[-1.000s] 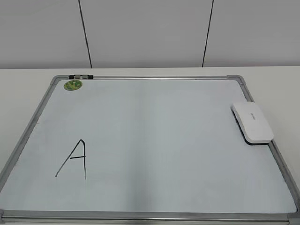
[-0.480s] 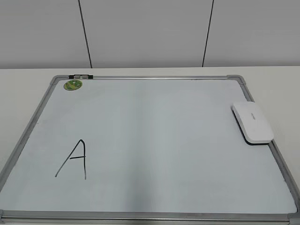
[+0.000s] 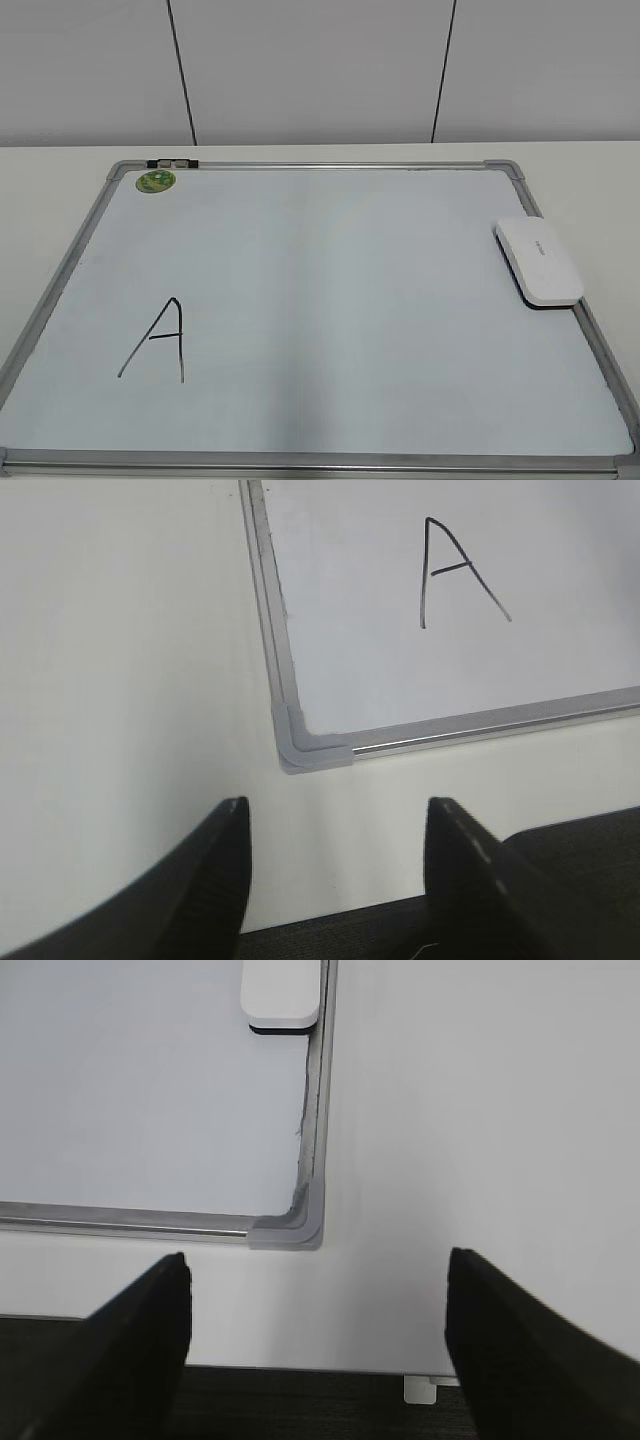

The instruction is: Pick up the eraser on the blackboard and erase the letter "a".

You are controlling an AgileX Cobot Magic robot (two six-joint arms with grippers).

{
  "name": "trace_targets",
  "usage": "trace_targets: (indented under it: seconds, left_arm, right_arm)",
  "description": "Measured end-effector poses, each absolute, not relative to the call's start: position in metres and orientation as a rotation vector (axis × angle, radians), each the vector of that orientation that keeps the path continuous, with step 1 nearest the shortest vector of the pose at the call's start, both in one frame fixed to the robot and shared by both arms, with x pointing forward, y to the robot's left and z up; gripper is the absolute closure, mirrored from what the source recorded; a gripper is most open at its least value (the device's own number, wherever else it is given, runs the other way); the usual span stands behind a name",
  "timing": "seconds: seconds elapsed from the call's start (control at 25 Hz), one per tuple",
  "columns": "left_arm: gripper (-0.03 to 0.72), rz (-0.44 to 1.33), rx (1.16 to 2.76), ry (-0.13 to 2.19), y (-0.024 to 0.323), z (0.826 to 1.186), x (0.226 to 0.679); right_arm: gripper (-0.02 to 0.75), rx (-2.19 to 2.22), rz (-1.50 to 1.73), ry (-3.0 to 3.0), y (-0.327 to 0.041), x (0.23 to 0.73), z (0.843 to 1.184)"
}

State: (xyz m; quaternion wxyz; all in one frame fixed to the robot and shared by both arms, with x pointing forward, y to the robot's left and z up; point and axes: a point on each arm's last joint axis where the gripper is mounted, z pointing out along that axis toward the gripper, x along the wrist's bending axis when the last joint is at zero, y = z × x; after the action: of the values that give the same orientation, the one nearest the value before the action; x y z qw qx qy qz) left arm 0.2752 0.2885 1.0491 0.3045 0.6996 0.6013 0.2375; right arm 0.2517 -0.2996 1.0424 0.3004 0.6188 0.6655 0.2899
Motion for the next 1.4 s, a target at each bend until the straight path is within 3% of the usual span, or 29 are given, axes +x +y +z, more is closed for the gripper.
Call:
trace_targets:
  seconds: [1.4]
  left_arm:
    - [0.279, 0.705, 1.834, 1.578, 0.2916, 1.0505, 0.2689]
  right_arm:
    - [0.15, 1.641, 0.776, 1.761, -0.2996, 0.2521, 1.0428]
